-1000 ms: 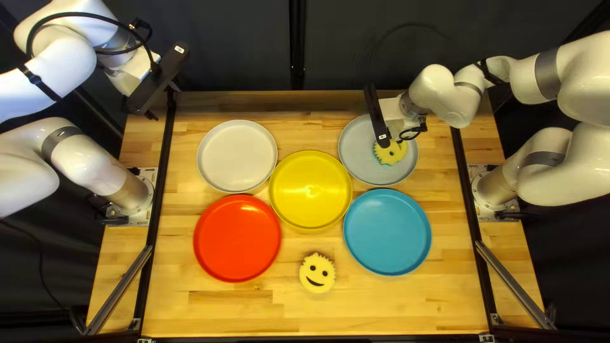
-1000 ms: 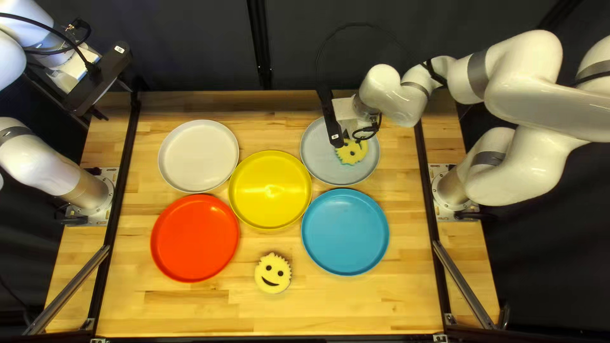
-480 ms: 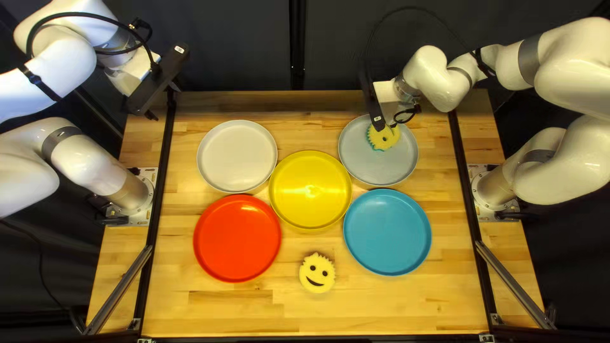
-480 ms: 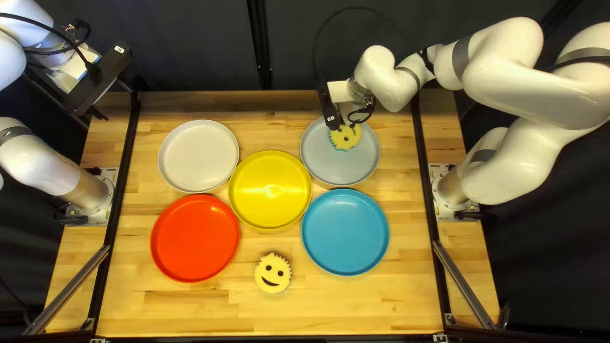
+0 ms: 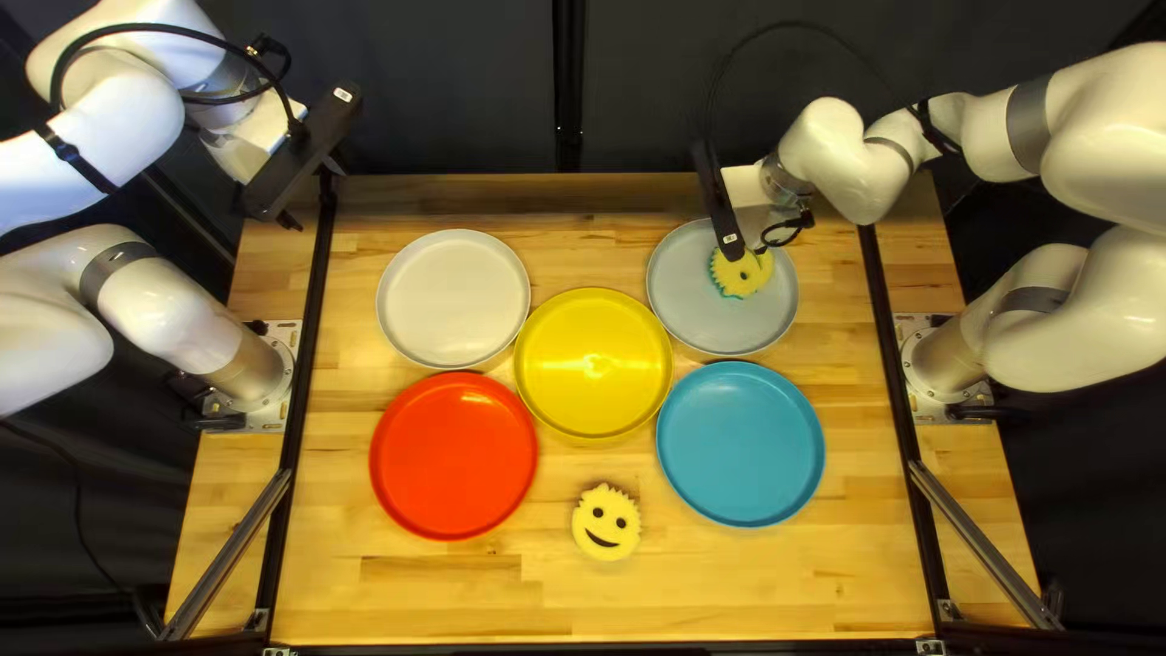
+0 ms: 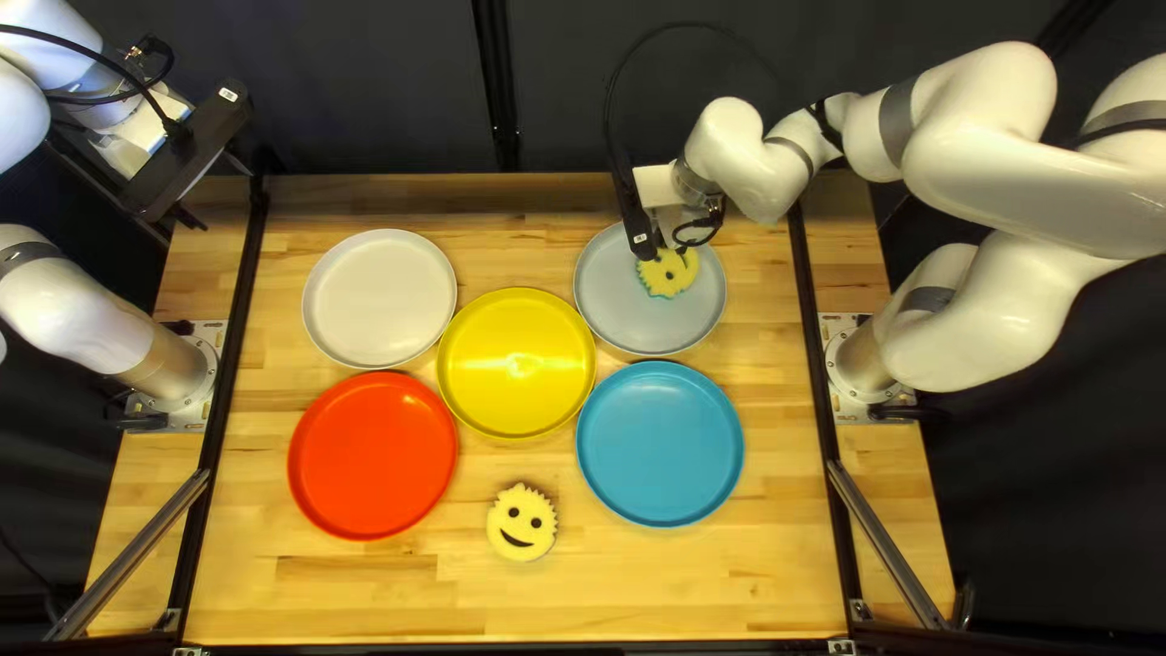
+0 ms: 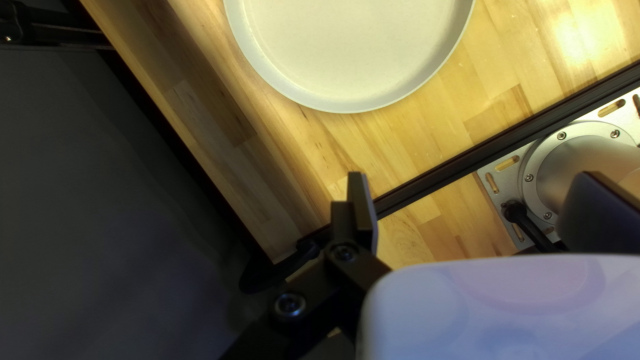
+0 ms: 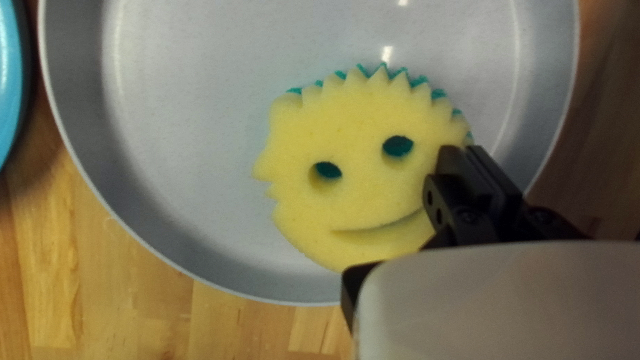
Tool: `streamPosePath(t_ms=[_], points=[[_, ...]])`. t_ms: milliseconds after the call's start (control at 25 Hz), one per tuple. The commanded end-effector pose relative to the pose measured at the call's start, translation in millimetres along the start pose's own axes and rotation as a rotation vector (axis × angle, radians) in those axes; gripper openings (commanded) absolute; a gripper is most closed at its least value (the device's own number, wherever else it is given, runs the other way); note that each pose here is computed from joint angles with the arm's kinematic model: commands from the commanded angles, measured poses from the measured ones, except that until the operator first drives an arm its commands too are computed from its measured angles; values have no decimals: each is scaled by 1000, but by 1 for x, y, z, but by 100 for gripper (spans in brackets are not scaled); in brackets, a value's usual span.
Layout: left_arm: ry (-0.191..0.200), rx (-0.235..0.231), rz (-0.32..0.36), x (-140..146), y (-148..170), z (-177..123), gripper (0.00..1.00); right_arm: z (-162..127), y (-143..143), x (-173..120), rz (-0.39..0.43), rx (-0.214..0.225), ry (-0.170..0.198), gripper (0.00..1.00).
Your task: Pick up sponge and scrub the plate
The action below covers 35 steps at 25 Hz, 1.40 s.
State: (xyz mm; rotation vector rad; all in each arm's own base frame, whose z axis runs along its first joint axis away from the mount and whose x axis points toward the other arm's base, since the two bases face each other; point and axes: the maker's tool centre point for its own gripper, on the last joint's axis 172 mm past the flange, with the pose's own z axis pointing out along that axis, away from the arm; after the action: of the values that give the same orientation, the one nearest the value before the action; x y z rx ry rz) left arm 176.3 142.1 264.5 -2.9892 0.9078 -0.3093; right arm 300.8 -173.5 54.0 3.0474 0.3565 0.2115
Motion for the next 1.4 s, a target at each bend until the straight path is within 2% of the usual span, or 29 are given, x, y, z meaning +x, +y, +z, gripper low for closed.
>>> streamPosePath(t_ms=[40, 200, 360, 600, 920, 1080, 1400], points=[[0, 0, 0, 0, 0, 0, 100, 1, -14, -3, -14, -7, -2, 0], [0, 0, 0, 0, 0, 0, 100, 1, -24, -8, -25, -13, -6, 0], [0, 0, 0, 0, 0, 0, 100, 0, -19, -8, -26, -18, -5, 0], [0, 0, 0, 0, 0, 0, 100, 4, 21, -2, -2, -16, -1, 0], [0, 0, 0, 0, 0, 0, 100, 4, 54, 8, 9, -13, 1, 0], [0, 0, 0, 0, 0, 0, 100, 4, 52, 6, 4, -16, -2, 0], [0, 0, 0, 0, 0, 0, 100, 6, 15, -4, -20, -26, -7, 0]])
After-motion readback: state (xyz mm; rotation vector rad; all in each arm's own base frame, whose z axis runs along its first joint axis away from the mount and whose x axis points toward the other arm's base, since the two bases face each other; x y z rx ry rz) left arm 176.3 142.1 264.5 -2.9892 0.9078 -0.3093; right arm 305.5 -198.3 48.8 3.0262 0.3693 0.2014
